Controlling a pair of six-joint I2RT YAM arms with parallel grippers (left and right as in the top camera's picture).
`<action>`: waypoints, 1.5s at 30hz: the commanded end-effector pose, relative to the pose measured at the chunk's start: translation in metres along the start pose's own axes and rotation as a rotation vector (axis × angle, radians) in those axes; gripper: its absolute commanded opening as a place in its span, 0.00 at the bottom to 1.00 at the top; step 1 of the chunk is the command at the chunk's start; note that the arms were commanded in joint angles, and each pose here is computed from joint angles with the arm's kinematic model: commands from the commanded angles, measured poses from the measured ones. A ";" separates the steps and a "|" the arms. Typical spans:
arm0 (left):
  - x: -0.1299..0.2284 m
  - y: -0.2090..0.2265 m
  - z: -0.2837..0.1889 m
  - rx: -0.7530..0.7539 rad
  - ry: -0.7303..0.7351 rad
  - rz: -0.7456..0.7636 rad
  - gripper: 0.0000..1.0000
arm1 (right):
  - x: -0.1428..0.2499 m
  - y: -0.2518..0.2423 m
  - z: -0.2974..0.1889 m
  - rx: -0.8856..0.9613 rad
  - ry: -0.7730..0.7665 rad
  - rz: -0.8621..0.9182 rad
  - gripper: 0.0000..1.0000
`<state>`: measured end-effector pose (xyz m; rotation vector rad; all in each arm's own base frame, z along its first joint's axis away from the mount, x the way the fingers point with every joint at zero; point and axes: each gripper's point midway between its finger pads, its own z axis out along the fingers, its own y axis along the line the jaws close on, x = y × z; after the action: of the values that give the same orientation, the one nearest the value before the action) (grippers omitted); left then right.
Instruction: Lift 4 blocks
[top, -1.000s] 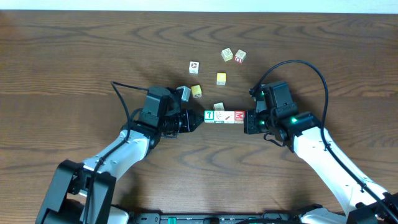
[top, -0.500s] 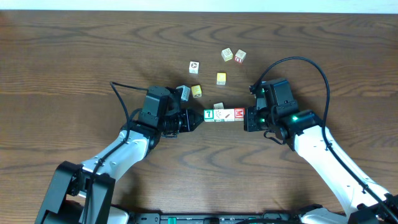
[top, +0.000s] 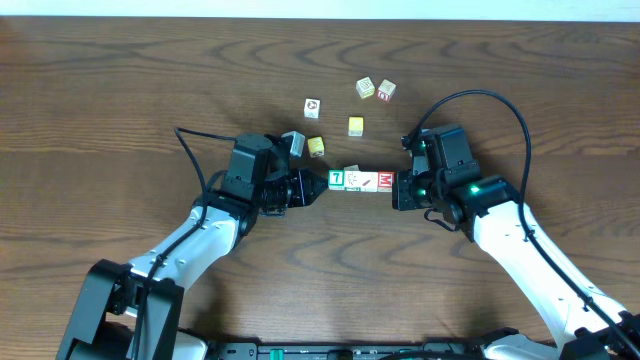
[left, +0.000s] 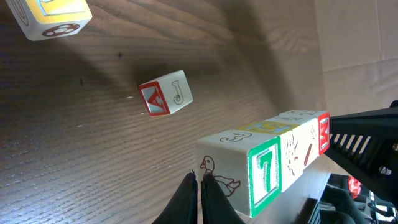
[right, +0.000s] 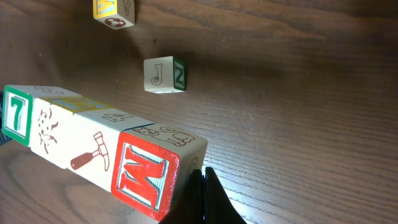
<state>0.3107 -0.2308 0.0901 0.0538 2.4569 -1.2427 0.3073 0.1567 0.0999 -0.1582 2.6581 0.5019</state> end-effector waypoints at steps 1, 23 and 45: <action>-0.005 -0.073 -0.006 0.231 0.055 0.117 0.07 | 0.006 0.081 -0.020 -0.356 0.055 -0.077 0.01; -0.001 -0.076 -0.007 0.249 0.075 0.113 0.07 | 0.002 0.079 -0.020 -0.336 0.041 -0.077 0.01; 0.003 -0.072 -0.006 0.237 0.092 0.103 0.07 | -0.007 0.072 -0.025 -0.304 0.010 -0.069 0.01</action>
<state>0.3225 -0.2328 0.1087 0.0689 2.4068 -1.2500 0.3021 0.1546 0.0971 -0.1542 2.6861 0.4941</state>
